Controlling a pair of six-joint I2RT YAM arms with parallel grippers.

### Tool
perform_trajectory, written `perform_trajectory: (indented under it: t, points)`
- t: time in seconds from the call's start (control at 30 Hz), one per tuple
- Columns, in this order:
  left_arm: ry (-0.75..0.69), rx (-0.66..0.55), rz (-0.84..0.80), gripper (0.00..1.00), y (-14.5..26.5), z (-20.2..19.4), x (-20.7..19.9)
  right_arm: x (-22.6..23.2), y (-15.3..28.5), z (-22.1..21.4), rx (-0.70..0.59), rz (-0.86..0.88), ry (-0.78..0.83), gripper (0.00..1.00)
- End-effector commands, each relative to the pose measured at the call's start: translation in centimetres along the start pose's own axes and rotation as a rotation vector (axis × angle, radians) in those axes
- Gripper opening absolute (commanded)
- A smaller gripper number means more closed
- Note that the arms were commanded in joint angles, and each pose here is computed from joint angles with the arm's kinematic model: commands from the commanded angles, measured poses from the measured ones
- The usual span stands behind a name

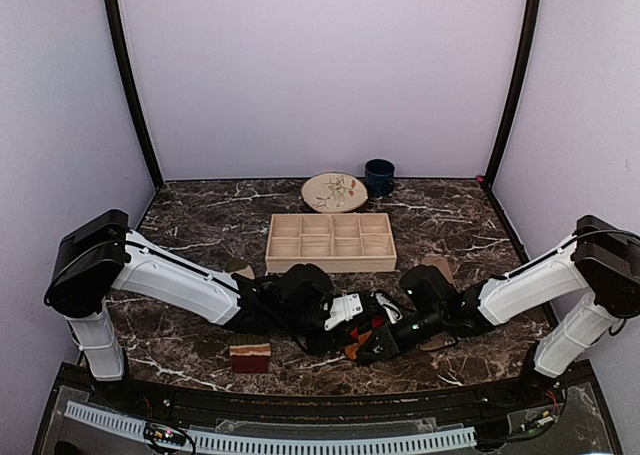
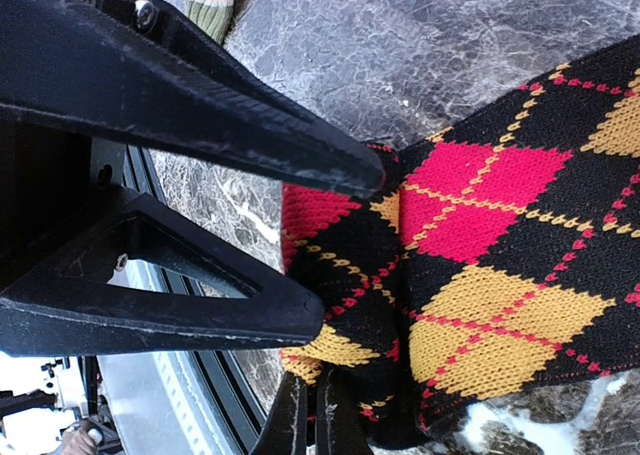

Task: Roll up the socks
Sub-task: Roll the sock at the center of the board.

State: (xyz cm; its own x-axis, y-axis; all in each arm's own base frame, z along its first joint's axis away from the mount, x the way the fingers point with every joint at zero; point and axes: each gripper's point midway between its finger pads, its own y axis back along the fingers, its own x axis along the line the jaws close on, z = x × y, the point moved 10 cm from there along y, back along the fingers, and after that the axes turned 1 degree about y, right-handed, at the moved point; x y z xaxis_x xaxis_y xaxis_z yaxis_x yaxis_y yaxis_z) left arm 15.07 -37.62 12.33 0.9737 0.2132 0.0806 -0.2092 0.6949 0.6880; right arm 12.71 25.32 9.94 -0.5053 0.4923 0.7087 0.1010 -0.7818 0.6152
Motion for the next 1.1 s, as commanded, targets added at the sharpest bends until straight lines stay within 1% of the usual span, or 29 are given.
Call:
perform_trajectory:
  t: [0.0,0.23,0.57,0.77,0.9,1.07]
  points:
    - [-0.05,0.058,0.047,0.39,1.1,-0.3,-0.1,-0.3,0.0,0.1,-0.008,0.021,-0.009,0.0]
    - [-0.052,0.062,0.033,0.39,1.1,-0.5,-0.6,-0.8,0.0,0.0,-0.007,0.026,-0.021,0.0]
    - [-0.035,0.165,0.037,0.38,-1.6,-3.3,-0.7,-1.1,0.0,-0.2,-0.006,0.03,-0.034,0.0]
    - [-0.019,0.173,0.039,0.37,-2.2,-3.9,-0.3,-1.3,0.0,-0.4,-0.003,0.027,-0.045,0.0]
    - [-0.002,0.153,0.029,0.37,-2.3,-3.9,0.2,-1.6,-0.1,-0.5,0.0,0.014,-0.053,0.09]
    - [0.024,0.153,0.012,0.36,-2.7,-4.3,0.5,-1.9,0.1,-0.5,-0.016,-0.031,-0.045,0.22]
